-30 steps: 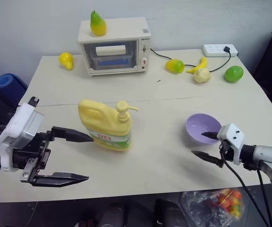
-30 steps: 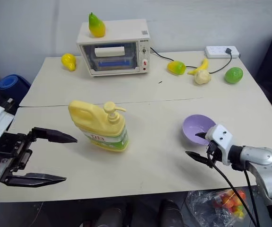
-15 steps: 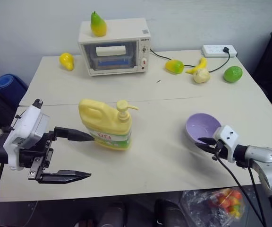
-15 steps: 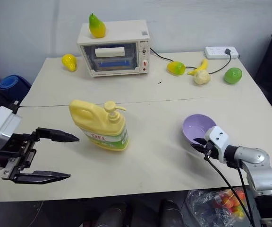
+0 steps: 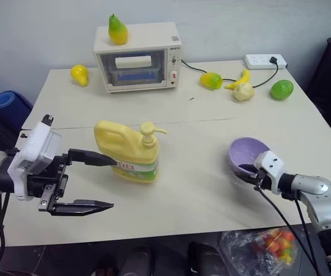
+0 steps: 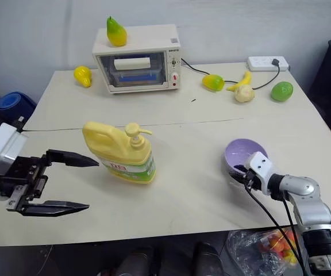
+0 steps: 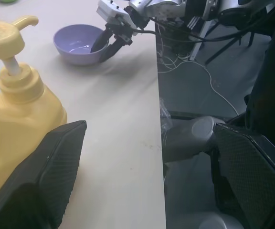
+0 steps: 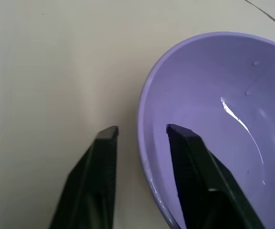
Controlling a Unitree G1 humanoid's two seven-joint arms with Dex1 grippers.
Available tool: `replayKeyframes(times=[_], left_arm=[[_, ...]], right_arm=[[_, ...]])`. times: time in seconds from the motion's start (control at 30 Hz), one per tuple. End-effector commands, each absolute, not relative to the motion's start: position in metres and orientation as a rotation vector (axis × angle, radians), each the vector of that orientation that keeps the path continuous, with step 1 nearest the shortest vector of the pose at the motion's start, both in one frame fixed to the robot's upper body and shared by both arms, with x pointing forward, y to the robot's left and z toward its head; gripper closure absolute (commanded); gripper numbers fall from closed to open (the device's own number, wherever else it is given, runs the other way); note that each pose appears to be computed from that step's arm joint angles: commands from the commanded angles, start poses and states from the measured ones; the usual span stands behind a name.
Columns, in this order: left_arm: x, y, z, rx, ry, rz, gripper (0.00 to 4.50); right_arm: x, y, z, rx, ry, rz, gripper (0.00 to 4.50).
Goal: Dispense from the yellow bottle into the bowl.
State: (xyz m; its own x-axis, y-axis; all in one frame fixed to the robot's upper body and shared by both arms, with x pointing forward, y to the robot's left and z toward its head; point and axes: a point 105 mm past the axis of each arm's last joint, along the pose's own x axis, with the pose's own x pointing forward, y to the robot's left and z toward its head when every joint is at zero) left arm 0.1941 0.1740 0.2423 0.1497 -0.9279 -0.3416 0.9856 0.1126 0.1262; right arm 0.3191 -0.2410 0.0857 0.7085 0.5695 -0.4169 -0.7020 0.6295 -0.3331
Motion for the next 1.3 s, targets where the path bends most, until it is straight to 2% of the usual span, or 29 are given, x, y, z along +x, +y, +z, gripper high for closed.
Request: replayKeyframes(times=[0.03,0.3,0.4,0.6,0.83,1.03,1.13,1.3], left_arm=[[0.194,0.173,0.247,0.385,0.158,-1.416,0.00],[0.195,0.171,0.248,0.389,0.145,-1.406,0.00],[0.196,0.171,0.249,0.393,0.142,-1.402,0.00],[0.197,0.171,0.251,0.394,0.133,-1.401,0.00],[0.199,0.170,0.251,0.389,0.130,-1.407,0.00],[0.211,0.170,0.261,0.403,0.089,-1.390,0.00],[0.222,0.172,0.271,0.422,0.050,-1.370,0.00],[0.243,0.171,0.298,0.462,-0.043,-1.359,0.00]], right_arm=[[0.324,-0.241,0.094,-0.528,0.251,0.734,1.84],[0.328,-0.243,0.089,-0.522,0.253,0.731,1.84],[0.329,-0.243,0.089,-0.519,0.252,0.735,2.43],[0.329,-0.243,0.090,-0.519,0.244,0.742,4.47],[0.325,-0.243,0.092,-0.593,0.254,0.792,4.47],[0.309,-0.227,0.110,-0.784,0.237,0.968,4.47],[0.295,-0.209,0.124,-0.870,0.220,1.093,4.47],[0.275,-0.163,0.159,-0.872,0.147,1.285,4.47]])
